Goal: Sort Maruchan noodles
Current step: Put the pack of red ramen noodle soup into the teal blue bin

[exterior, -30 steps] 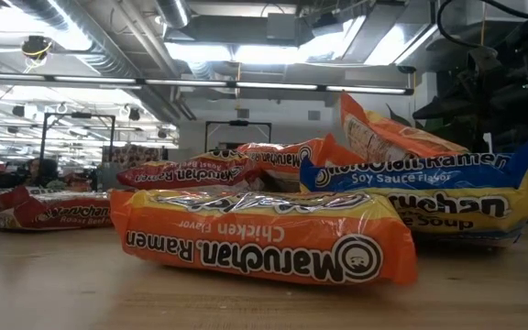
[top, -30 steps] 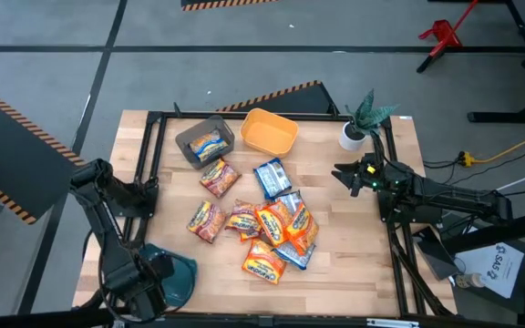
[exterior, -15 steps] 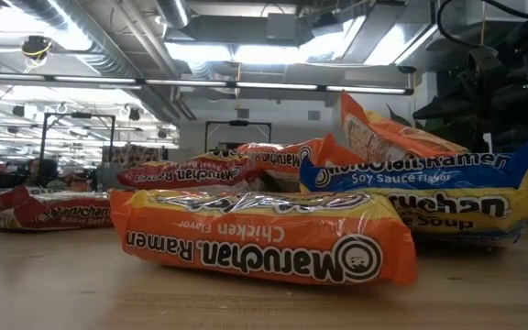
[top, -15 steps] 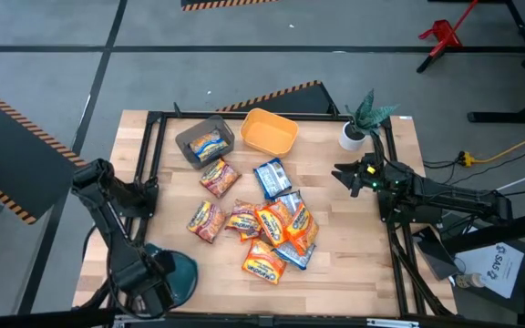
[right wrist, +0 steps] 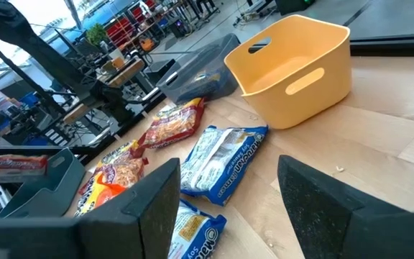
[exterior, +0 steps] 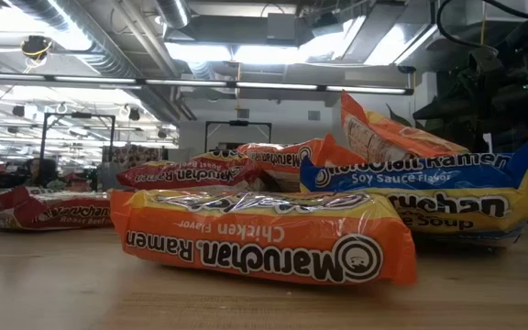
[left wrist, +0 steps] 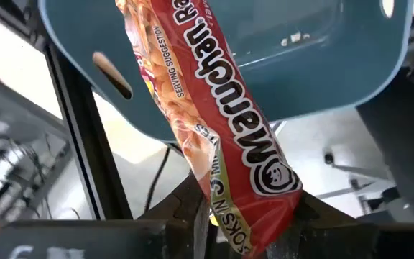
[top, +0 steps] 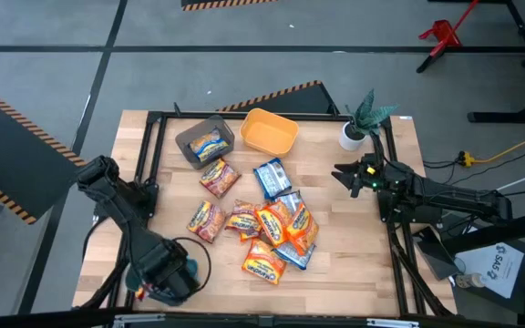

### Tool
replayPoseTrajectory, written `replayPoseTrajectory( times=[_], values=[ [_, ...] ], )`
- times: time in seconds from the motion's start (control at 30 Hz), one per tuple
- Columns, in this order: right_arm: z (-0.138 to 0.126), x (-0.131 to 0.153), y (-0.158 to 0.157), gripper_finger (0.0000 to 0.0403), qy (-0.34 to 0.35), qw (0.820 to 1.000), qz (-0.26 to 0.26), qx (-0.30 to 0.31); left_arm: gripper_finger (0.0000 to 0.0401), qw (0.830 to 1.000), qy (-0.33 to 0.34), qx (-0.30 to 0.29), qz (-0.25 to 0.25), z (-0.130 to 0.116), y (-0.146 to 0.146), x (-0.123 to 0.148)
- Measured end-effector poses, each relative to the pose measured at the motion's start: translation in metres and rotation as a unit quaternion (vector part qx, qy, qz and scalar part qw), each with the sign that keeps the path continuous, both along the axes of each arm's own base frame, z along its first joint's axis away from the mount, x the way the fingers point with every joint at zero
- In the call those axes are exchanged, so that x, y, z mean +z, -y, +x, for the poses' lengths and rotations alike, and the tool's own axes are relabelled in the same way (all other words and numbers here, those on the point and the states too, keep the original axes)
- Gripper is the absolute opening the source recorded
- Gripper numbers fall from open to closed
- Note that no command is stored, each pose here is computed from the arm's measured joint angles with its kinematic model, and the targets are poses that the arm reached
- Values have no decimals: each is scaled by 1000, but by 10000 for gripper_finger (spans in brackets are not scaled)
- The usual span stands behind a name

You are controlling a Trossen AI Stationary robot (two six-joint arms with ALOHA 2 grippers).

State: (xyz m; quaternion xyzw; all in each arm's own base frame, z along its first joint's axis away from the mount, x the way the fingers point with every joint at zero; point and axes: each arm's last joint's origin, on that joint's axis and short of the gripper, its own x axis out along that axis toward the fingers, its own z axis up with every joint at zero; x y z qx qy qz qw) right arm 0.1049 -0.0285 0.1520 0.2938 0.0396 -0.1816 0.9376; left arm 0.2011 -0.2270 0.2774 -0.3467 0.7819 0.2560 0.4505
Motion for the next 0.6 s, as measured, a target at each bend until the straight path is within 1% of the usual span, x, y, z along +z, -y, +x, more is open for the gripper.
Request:
replayPoseTrajectory(
  times=[0.17,0.3,0.4,0.47,0.6],
  values=[
    [0,0,-1,221,-2,1000,2,10,89,997,-44,60,-22,12,-11,1],
    [0,0,-1,221,-3,1000,-1,15,89,992,-73,89,-43,17,-15,2],
    [0,-1,-1,221,-6,1000,-8,23,89,989,-77,110,-54,24,-20,2],
    [0,-1,-1,221,-7,1000,-10,25,89,986,-75,131,-65,30,-22,-3],
    [0,-1,-2,221,-11,999,-19,31,89,981,-83,142,-105,38,-26,-18]
  ],
)
